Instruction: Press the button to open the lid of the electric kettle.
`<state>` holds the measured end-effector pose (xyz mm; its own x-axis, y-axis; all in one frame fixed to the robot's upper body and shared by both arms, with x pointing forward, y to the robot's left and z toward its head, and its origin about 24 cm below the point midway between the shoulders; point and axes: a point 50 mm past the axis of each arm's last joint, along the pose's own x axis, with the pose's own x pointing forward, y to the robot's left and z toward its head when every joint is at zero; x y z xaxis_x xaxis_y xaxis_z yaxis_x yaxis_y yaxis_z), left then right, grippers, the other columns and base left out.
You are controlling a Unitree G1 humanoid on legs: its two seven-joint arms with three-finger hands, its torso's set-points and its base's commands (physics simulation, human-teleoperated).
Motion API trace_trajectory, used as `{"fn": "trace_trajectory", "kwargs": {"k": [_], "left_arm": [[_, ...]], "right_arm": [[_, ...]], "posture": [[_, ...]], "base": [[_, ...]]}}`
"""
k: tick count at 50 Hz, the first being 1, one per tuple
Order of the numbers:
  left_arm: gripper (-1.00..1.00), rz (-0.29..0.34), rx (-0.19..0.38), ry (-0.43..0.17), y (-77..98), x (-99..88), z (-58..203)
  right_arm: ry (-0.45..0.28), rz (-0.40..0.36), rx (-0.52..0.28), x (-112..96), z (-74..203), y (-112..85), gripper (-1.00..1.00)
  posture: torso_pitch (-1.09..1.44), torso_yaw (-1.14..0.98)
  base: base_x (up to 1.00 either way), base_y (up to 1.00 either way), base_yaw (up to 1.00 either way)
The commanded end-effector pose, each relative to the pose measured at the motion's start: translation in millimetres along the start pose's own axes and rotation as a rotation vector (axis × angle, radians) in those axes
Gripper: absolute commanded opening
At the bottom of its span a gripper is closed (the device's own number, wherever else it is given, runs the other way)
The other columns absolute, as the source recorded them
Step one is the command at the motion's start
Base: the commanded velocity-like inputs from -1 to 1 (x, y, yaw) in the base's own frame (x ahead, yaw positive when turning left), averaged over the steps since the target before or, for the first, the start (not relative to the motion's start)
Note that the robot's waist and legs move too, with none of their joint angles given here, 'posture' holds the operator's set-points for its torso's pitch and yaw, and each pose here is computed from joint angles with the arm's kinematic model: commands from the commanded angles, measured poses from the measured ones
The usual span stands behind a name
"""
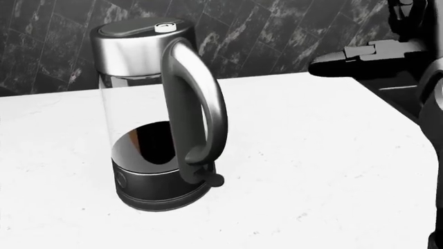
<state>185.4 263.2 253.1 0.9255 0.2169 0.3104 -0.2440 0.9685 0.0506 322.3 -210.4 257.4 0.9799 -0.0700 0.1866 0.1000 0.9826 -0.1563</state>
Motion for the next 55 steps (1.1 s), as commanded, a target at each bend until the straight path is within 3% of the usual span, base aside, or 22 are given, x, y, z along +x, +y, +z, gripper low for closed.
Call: {"fn": "trace_trajectory", "kwargs": {"k": [1,18,23,39,55], "left_arm": [[1.00,0.001,0.010,-0.058,0.1,0.0,9.2],[1.00,-0.003,0.005,-0.060,-1.3,0.1,9.4],[1.00,-0.004,0.003,-0.060,-1.5,0.7,9.1],[1.00,-0.006,0.002,-0.059,-2.4,1.6,8.8],[1.00,-0.004,-0.002,-0.060,-1.8,1.0,8.5]], "right_arm": [[-0.091,-0.002,-0.016,0.3,20.9,1.0,1.00],[-0.072,0.052,-0.012,20.6,26.5,41.5,1.00],[-0.045,0.063,0.034,31.5,27.6,47.7,1.00],[-0.034,0.108,0.041,59.6,51.1,82.1,1.00],[-0.024,0.106,0.033,84.5,65.5,97.9,1.00]], "posture": [[-0.48,0.00],[-0.48,0.00],[-0.48,0.00],[-0.48,0.00],[-0.48,0.00]], "base": [[0.00,0.00,0.00],[0.00,0.00,0.00],[0.00,0.00,0.00],[0.00,0.00,0.00],[0.00,0.00,0.00]]}}
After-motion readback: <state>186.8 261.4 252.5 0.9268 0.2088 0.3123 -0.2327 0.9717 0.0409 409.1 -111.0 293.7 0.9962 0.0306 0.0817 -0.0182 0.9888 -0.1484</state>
